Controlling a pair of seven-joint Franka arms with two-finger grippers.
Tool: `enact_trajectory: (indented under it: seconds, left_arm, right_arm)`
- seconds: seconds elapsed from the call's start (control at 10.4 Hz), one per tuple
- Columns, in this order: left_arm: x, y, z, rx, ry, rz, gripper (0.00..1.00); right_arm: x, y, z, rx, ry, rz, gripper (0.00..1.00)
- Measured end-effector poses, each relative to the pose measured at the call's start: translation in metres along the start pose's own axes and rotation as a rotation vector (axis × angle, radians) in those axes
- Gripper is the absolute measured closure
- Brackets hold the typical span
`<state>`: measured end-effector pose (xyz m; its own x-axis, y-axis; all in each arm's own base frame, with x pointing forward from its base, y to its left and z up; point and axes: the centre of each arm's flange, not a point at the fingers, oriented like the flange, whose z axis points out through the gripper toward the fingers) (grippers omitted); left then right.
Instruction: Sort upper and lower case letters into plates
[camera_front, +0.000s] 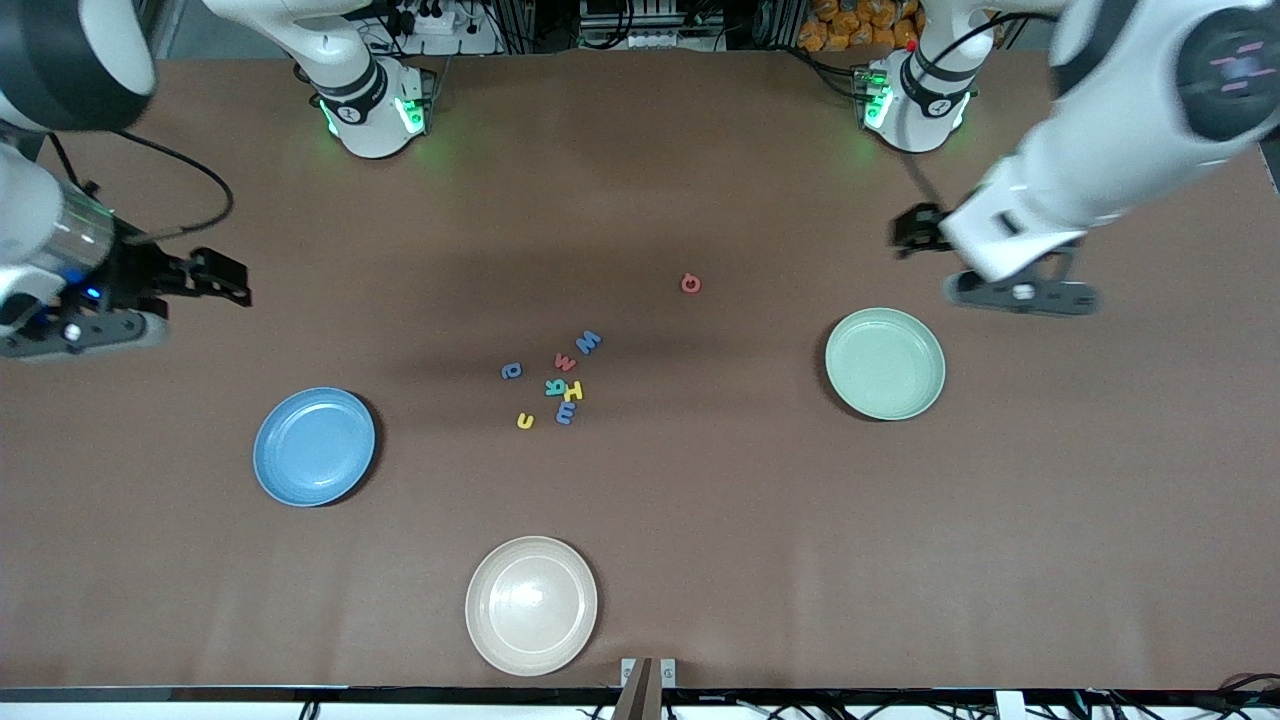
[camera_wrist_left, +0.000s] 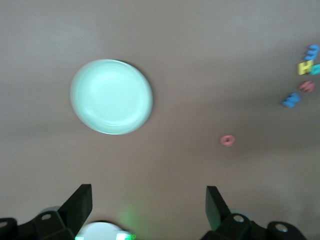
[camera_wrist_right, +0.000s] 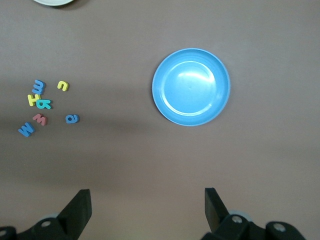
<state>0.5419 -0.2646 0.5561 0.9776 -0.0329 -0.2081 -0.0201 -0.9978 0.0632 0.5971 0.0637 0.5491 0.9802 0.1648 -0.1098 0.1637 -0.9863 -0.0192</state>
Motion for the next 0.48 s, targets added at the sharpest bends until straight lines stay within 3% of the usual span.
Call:
enact_trajectory:
  seconds: [0.48]
  left_arm:
    - [-0.013,0.193,0.127,-0.087,0.078,-0.249,0.00]
  right_arm:
    - [0.067,-0.035,0.094,-0.015,0.026,0.003,0.00]
